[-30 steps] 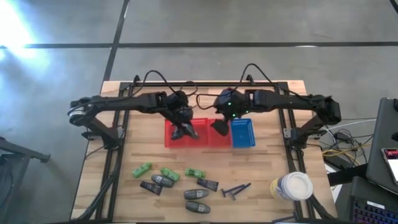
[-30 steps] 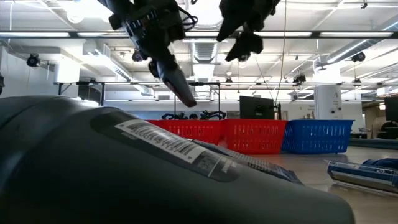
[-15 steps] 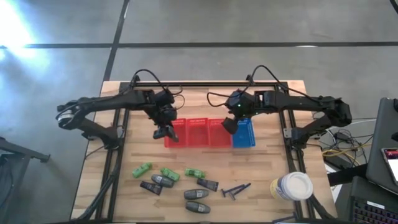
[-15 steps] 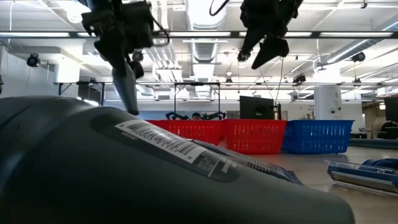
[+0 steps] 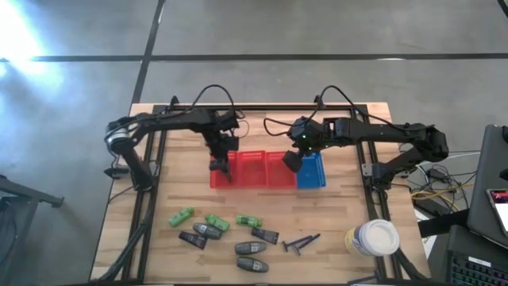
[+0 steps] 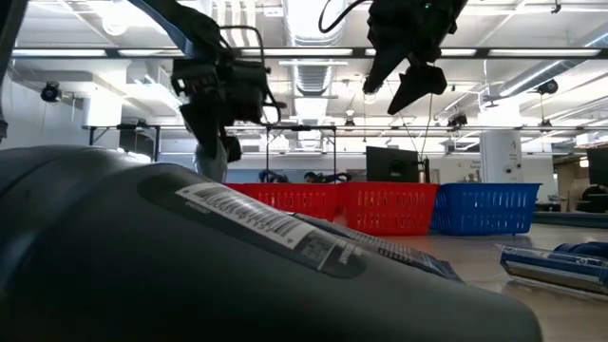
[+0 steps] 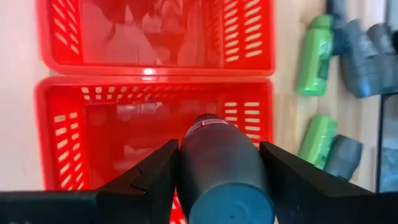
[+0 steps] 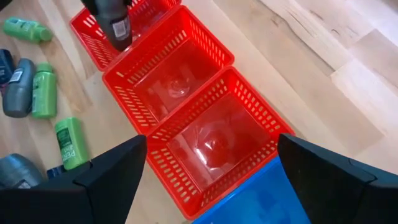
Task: Pick & Place Travel size toiletries
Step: Put the black deodorant into the left red bin
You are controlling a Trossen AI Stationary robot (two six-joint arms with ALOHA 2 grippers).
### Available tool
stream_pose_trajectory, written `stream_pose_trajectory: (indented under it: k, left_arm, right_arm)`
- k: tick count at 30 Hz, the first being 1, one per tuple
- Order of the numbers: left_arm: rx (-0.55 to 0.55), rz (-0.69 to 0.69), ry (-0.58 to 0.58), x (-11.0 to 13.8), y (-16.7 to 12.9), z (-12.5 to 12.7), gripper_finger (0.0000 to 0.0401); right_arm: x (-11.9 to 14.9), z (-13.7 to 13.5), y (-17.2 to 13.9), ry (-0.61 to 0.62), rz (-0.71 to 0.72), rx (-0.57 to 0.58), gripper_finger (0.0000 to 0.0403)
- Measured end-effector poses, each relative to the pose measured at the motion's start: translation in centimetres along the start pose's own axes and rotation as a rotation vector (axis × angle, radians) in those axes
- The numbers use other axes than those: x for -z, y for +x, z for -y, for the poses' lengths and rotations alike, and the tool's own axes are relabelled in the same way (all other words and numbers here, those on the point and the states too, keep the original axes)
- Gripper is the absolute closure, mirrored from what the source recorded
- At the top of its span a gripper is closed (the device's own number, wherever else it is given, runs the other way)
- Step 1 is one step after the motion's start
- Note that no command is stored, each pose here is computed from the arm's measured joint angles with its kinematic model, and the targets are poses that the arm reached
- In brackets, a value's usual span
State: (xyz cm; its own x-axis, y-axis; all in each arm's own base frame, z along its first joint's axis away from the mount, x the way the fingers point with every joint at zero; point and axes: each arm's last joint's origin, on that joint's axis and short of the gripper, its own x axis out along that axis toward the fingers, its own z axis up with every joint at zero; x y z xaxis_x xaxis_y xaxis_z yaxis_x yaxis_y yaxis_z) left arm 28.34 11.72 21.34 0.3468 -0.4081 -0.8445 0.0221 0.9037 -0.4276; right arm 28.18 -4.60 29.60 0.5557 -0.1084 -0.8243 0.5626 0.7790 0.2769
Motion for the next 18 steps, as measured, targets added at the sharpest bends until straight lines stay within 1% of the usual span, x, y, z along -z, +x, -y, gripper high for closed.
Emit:
stream_pose_trajectory:
  k: [3,8,10,14,16,18]
  left_arm:
    - [-0.031,-0.032,-0.007,-0.3,0.5,-0.4,0.0171]
    - [-0.089,-0.03,-0.013,-0.6,0.1,-0.4,0.0132]
    - [-0.134,-0.016,0.0,-0.8,-0.6,-0.1,0.0119]
    - [-0.166,0.027,0.026,-0.7,-2.0,0.7,0.0097]
    - [-0.191,0.039,0.029,-0.5,-2.7,1.3,0.0092]
    - [-0.207,0.045,0.023,0.0,-3.8,2.3,0.0091]
  right_arm:
    - [0.0,0.0,0.0,0.006,0.0,0.0,0.0048]
    - [0.0,0.0,0.0,0.005,0.0,0.0,0.0057]
    - [0.0,0.0,0.0,0.004,0.0,0.0,0.0061]
    - [0.0,0.0,0.0,-0.014,0.001,0.0,0.0065]
    - [0.0,0.0,0.0,-0.018,0.001,0.0,0.0062]
    - [0.0,0.0,0.0,-0.018,0.001,0.0,0.0057]
